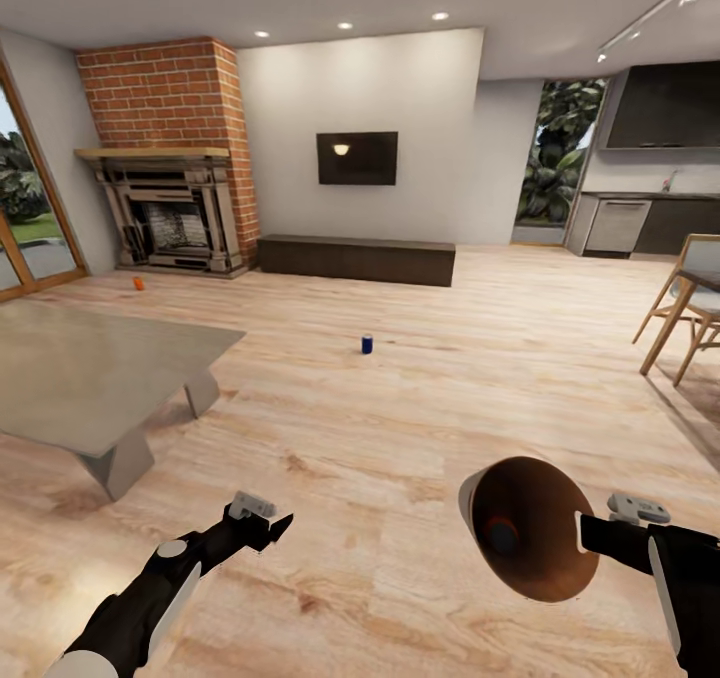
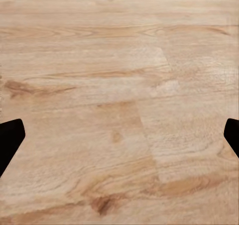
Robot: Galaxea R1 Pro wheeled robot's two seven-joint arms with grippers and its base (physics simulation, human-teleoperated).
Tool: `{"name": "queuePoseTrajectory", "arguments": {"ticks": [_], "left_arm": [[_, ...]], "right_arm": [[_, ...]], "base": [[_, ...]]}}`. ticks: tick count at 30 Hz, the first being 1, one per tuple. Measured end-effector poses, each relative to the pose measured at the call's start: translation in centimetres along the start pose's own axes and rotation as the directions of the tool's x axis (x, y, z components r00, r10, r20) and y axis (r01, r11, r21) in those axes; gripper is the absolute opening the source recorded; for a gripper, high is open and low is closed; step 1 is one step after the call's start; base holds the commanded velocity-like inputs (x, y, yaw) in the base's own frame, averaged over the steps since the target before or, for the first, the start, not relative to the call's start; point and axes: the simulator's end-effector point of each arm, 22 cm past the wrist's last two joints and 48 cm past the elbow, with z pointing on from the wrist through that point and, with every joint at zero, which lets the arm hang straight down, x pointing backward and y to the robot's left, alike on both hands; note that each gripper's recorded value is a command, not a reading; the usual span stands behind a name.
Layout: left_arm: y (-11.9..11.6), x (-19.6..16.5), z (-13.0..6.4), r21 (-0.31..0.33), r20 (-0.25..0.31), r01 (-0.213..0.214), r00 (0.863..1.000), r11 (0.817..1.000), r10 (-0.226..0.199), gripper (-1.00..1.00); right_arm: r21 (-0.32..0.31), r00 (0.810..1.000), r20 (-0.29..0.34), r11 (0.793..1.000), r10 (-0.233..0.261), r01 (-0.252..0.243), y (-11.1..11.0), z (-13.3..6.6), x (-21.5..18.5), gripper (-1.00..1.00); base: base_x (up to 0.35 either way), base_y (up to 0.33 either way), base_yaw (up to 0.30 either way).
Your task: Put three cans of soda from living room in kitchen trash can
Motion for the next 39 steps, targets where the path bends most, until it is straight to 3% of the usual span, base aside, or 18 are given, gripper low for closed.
{"name": "queuePoseTrajectory", "arguments": {"ticks": [5, 10, 14, 20, 26, 28, 29, 31, 32, 35, 39], "left_arm": [[0.0, 0.0, 0.0, 0.001, 0.000, 0.001, 1.000, 1.000, -0.001, 1.00], [0.2, 0.0, -0.1, -0.002, 0.001, 0.004, 1.000, 1.000, -0.004, 1.00], [0.3, 0.0, -0.1, -0.005, 0.001, 0.006, 1.000, 1.000, -0.006, 1.00], [0.4, 0.0, -0.1, -0.008, 0.002, 0.008, 1.000, 1.000, -0.008, 1.00], [0.5, 0.0, -0.1, -0.010, 0.003, 0.008, 1.000, 1.000, -0.008, 1.00], [0.6, -0.1, -0.1, -0.015, 0.004, 0.009, 1.000, 1.000, -0.009, 1.00], [0.6, -0.1, -0.1, -0.016, 0.004, 0.009, 1.000, 1.000, -0.009, 1.00], [0.7, -0.1, -0.2, -0.017, 0.004, 0.008, 1.000, 1.000, -0.008, 1.00], [0.7, -0.1, -0.2, -0.018, 0.004, 0.008, 1.000, 1.000, -0.008, 1.00], [0.7, -0.1, -0.2, -0.018, 0.004, 0.008, 1.000, 1.000, -0.008, 1.00], [0.8, 0.0, -0.2, -0.019, 0.003, 0.006, 1.000, 1.000, -0.006, 1.00]], "right_arm": [[-0.008, 1.000, 0.012, 1.000, -0.002, 0.002, 0.2, 0.0, -0.3, -1.00], [-0.031, 0.991, 0.127, 0.999, -0.040, 0.044, 0.8, -0.1, -2.7, -1.00], [-0.038, 0.977, 0.191, 0.994, -0.096, 0.105, 1.6, 1.0, -3.2, -1.00], [-0.059, 0.955, 0.265, 0.986, -0.135, 0.156, 2.7, 1.9, -3.7, -1.00], [-0.061, 0.960, 0.243, 0.986, -0.136, 0.155, 2.0, 3.1, -2.2, -1.00], [-0.041, 0.953, 0.275, 0.989, -0.123, 0.140, -0.1, 3.8, -1.7, -1.00], [-0.003, 0.946, 0.289, 0.988, -0.147, 0.154, -1.3, 3.6, -2.1, -1.00], [0.015, 0.938, 0.322, 0.991, -0.129, 0.131, -2.8, 2.8, -2.8, -1.00], [-0.001, 0.938, 0.329, 0.993, -0.108, 0.114, -3.2, 2.6, -2.6, -1.00], [-0.015, 0.940, 0.316, 0.990, -0.131, 0.143, -4.1, 2.5, -1.5, -1.00], [-0.045, 0.939, 0.320, 0.988, -0.124, 0.146, -4.1, 2.2, -1.4, -1.00]], "base": [[0.327, 0.134, -0.011], [0.327, 0.134, -0.002], [0.327, 0.134, 0.000], [0.327, 0.134, 0.000], [0.327, 0.134, 0.000], [0.327, 0.134, 0.000], [0.327, 0.134, 0.000], [0.327, 0.124, 0.000], [0.327, 0.079, 0.000], [0.327, 0.045, 0.000], [0.327, 0.011, 0.000]]}}
